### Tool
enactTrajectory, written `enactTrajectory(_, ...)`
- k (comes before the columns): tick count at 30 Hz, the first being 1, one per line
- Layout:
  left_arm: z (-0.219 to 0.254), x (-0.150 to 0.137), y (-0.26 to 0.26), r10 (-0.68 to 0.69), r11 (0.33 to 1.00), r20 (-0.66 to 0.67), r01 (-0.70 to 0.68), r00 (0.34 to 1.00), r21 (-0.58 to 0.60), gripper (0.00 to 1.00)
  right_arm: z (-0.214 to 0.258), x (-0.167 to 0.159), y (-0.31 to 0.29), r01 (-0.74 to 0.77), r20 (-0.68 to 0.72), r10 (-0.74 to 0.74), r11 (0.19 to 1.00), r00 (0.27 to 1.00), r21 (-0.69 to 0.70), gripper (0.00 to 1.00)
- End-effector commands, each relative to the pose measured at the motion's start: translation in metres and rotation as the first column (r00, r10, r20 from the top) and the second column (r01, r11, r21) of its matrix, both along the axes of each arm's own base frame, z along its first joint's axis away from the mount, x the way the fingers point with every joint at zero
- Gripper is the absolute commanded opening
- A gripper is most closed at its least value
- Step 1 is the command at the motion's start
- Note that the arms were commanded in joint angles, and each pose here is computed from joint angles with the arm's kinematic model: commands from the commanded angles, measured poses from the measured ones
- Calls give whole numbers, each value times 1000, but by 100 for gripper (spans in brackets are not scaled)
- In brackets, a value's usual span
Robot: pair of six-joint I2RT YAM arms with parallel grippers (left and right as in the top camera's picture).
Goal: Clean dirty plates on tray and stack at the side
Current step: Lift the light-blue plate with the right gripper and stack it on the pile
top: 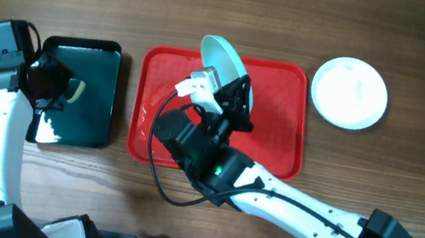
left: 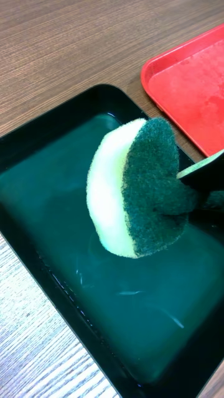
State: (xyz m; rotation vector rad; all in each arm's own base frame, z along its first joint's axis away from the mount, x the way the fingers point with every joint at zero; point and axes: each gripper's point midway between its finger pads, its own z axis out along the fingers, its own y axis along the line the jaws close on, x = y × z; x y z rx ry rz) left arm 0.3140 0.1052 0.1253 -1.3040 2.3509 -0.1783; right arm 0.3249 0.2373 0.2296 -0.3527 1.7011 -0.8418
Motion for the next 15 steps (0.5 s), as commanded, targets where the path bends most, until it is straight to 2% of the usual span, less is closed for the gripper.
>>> enactTrajectory(1, -4, 0, -2, 4, 1000, -1, -4, 1000, -17, 4, -20, 5, 17, -90, -38, 101, 968, 994, 236, 4)
enactTrajectory(3, -4, 0, -2, 4, 1000, -2, -4, 1000, -17, 4, -57, 8, 19, -76, -186, 168, 905, 968, 419, 4)
enactTrajectory(4, -4, 0, -2, 4, 1000, -2, -4, 1000, -17, 4, -93, 9, 1, 122, -352, 142, 768, 925, 629, 4)
enactTrajectory(5, -4, 0, -2, 4, 1000, -1, -4, 1000, -17, 4, -104, 8, -6, 216, -424, 146, 688, 894, 693, 4)
enactTrajectory(7, -4, 1, -2, 4, 1000, -1, -4, 1000, -17, 4, -112, 10, -11, 325, -512, 220, 555, 830, 766, 4)
enactTrajectory(9, -4, 1, -2, 4, 1000, -1, -4, 1000, -17, 4, -109, 19, -24, 385, -528, 226, 466, 819, 797, 4)
enactTrajectory(11, -4, 1, -2, 4, 1000, -1, -4, 1000, -17, 4, -105, 29, -62, 492, -542, 96, 314, 835, 812, 4)
enactTrajectory(13, -4, 1, -2, 4, 1000, -1, -4, 1000, -17, 4, -106, 33, -93, 557, -566, -12, 199, 824, 806, 4)
enactTrajectory(15, -4, 1, -2, 4, 1000, -1, -4, 1000, -17, 4, -114, 27, -136, 633, -620, -193, 10, 760, 774, 4)
